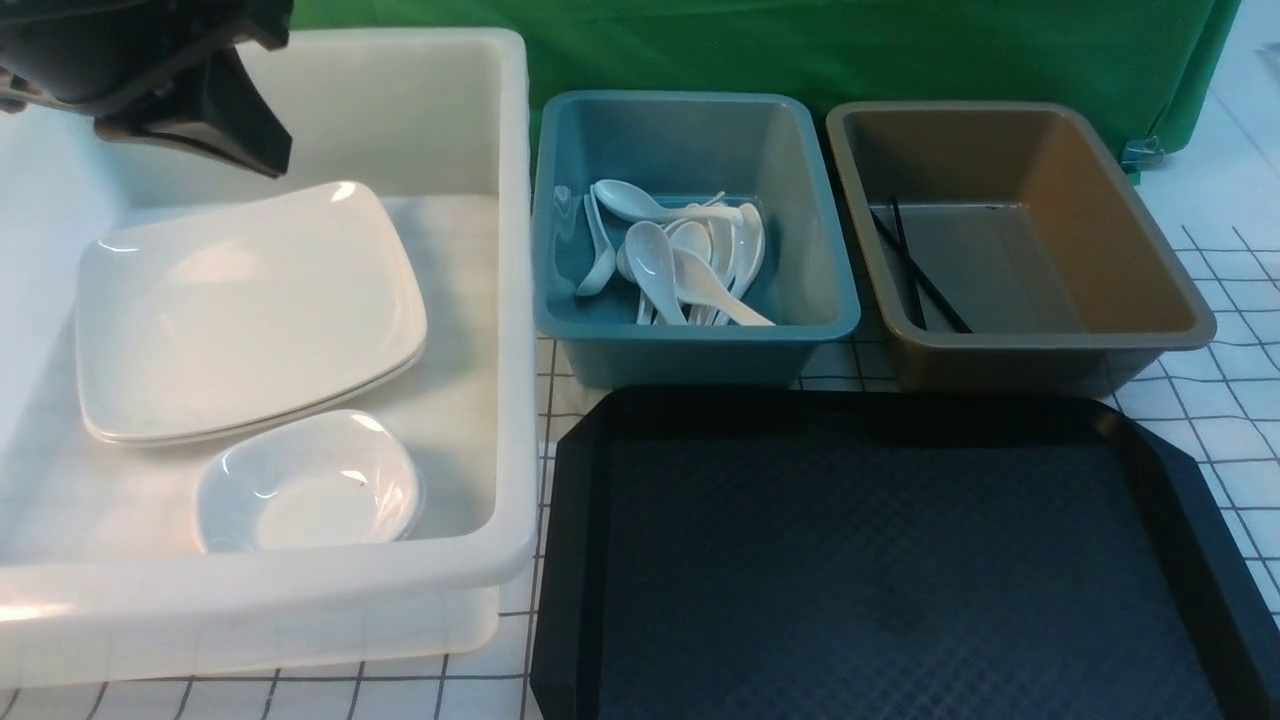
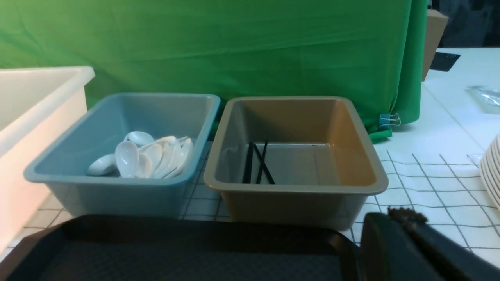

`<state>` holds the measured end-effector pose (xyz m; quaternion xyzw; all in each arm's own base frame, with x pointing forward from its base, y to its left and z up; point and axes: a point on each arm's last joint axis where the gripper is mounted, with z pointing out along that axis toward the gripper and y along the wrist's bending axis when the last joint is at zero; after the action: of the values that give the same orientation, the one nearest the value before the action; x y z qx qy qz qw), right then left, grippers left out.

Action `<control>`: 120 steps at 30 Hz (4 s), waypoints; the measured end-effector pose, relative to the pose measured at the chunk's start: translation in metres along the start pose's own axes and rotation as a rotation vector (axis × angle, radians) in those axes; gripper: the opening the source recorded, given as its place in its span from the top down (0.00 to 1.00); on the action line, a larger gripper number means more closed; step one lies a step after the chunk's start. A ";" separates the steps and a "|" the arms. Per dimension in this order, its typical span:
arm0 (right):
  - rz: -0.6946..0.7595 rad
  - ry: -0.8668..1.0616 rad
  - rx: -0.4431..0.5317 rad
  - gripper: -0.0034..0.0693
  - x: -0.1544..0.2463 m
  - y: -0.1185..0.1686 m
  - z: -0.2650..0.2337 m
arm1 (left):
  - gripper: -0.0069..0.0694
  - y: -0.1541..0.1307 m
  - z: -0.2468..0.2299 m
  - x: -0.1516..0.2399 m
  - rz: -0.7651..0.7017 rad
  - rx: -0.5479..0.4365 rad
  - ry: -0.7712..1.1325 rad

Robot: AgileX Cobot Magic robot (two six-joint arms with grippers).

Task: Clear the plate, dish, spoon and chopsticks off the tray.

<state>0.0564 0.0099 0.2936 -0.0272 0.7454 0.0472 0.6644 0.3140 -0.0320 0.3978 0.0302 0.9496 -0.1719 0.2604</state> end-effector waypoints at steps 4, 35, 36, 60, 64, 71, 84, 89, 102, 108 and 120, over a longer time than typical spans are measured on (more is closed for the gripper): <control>0.000 0.001 0.000 0.91 0.000 0.000 0.000 | 0.91 0.000 0.000 0.000 0.004 0.002 -0.001; -0.134 0.151 0.059 0.86 0.108 -0.010 0.010 | 0.91 -0.002 -0.004 0.002 0.106 0.005 -0.010; -0.134 0.147 0.059 0.85 0.108 -0.009 0.009 | 0.91 -0.003 -0.007 0.003 0.108 0.005 -0.017; -0.134 0.165 0.056 0.78 0.109 -0.009 0.009 | 0.91 -0.019 -0.074 0.217 0.079 0.050 -0.540; -0.134 0.166 0.056 0.76 0.109 -0.009 0.009 | 0.91 -0.011 -0.071 0.245 0.001 0.089 -0.830; -0.134 0.166 0.056 0.75 0.109 -0.009 0.009 | 0.91 -0.005 -0.066 0.264 -0.010 0.088 -0.924; -0.134 0.166 0.056 0.71 0.109 -0.009 0.009 | 0.91 0.011 -0.053 0.267 0.215 -0.165 -0.898; -0.134 0.166 0.056 0.70 0.109 -0.009 0.009 | 0.91 0.029 -0.022 0.282 0.192 -0.232 -0.910; -0.134 0.166 0.056 0.68 0.109 -0.009 0.009 | 0.91 0.054 0.031 0.326 0.132 -0.235 -0.887; -0.134 0.166 0.056 0.68 0.109 -0.009 0.009 | 0.91 0.053 0.032 0.326 0.146 -0.228 -0.884; -0.134 0.166 0.056 0.66 0.109 -0.009 0.009 | 0.90 0.053 0.032 0.326 0.151 -0.227 -0.884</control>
<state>0.0537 0.0040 0.1838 -0.0624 0.7953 -0.0207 0.6026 0.0557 -0.0035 0.1912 -0.0058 0.7553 -0.0437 0.6539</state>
